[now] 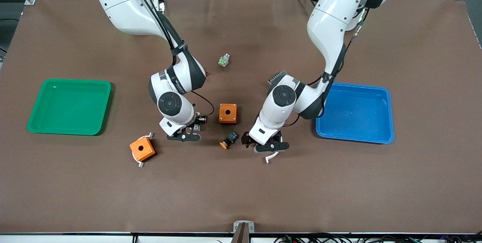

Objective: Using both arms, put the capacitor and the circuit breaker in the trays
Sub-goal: 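Lift the breaker with the right gripper toward the green tray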

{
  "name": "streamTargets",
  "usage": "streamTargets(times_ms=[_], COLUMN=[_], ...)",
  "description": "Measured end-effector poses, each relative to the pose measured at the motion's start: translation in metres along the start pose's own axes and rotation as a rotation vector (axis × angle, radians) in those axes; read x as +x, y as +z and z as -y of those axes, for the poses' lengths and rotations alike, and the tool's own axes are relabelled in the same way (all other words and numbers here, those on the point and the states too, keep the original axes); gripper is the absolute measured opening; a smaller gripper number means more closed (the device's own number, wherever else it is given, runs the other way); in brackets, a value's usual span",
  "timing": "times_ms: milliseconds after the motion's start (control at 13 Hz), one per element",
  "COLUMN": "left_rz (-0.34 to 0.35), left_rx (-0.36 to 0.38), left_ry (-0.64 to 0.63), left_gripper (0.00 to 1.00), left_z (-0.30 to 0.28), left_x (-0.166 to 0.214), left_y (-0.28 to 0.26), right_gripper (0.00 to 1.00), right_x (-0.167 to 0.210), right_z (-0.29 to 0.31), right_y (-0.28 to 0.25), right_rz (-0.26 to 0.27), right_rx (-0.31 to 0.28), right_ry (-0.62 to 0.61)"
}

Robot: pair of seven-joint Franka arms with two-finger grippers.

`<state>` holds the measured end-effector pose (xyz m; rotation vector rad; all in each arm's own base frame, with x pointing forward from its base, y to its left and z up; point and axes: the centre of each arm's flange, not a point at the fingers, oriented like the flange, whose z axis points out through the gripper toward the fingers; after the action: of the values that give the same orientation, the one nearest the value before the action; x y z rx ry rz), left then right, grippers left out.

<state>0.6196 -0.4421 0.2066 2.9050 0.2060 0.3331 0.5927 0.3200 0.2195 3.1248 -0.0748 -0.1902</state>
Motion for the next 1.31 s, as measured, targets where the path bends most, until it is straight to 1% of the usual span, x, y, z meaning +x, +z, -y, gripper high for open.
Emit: streamTargets(times_ms=[154, 231, 308, 385, 462, 615, 692, 769, 846, 1000, 1077, 1154, 1231, 1308], left_rz=[-0.018, -0.028, -0.033, -0.035, -0.035, -0.037, -0.038, -0.039, -0.039, -0.043, -0.047, -0.052, -0.056, -0.060], left_rx=[0.020, 0.026, 0.030, 0.030, 0.030, 0.030, 0.031, 0.031, 0.031, 0.028, 0.026, 0.023, 0.020, 0.017], left_ry=[-0.005, -0.003, 0.001, 0.004, 0.004, 0.004, 0.003, 0.003, 0.003, 0.003, 0.002, 0.000, -0.001, -0.003], left_gripper=[1.00, 1.00, 0.97, 0.97, 0.90, 0.67, 0.54, 0.46, 0.46, 0.26, 0.26, 0.16, 0.13, 0.12], left_z=[0.000, -0.001, -0.003, -0.004, -0.004, -0.004, -0.003, -0.003, -0.003, -0.004, -0.004, -0.004, -0.005, -0.006], left_x=[-0.005, -0.007, -0.009, -0.010, -0.010, -0.010, -0.009, -0.009, -0.009, -0.007, -0.005, -0.003, -0.001, 0.001], left_y=[0.010, 0.014, 0.016, 0.017, 0.017, 0.017, 0.016, 0.016, 0.016, 0.015, 0.013, 0.012, 0.010, 0.008], right_gripper=[0.40, 0.40, 0.40, 0.40, 0.40, 0.40, 0.40, 0.40, 0.40, 0.40, 0.40, 0.40, 0.40, 0.40], right_x=[0.005, 0.008, 0.012, 0.015, 0.019, 0.028, 0.032, 0.035, 0.038, 0.038, 0.036, 0.034, 0.030, 0.028], right_z=[-0.002, -0.009, -0.020, -0.033, -0.050, -0.093, -0.117, -0.142, -0.165, -0.202, -0.216, -0.226, -0.233, -0.241], right_y=[-0.034, -0.061, -0.090, -0.116, -0.139, -0.171, -0.181, -0.190, -0.196, -0.206, -0.208, -0.209, -0.210, -0.213], right_rz=[0.014, 0.020, 0.020, 0.019, 0.020, 0.016, 0.024, 0.031, 0.039, 0.068, 0.076, 0.080, 0.083, 0.086], right_rx=[-0.006, -0.011, -0.015, -0.018, -0.021, -0.018, -0.020, -0.035, -0.061, -0.120, -0.147, -0.168, -0.178, -0.181], right_ry=[0.005, 0.014, 0.015, -0.001, -0.027, -0.090, -0.123, -0.153, -0.174, -0.178, -0.175, -0.172, -0.171, -0.181])
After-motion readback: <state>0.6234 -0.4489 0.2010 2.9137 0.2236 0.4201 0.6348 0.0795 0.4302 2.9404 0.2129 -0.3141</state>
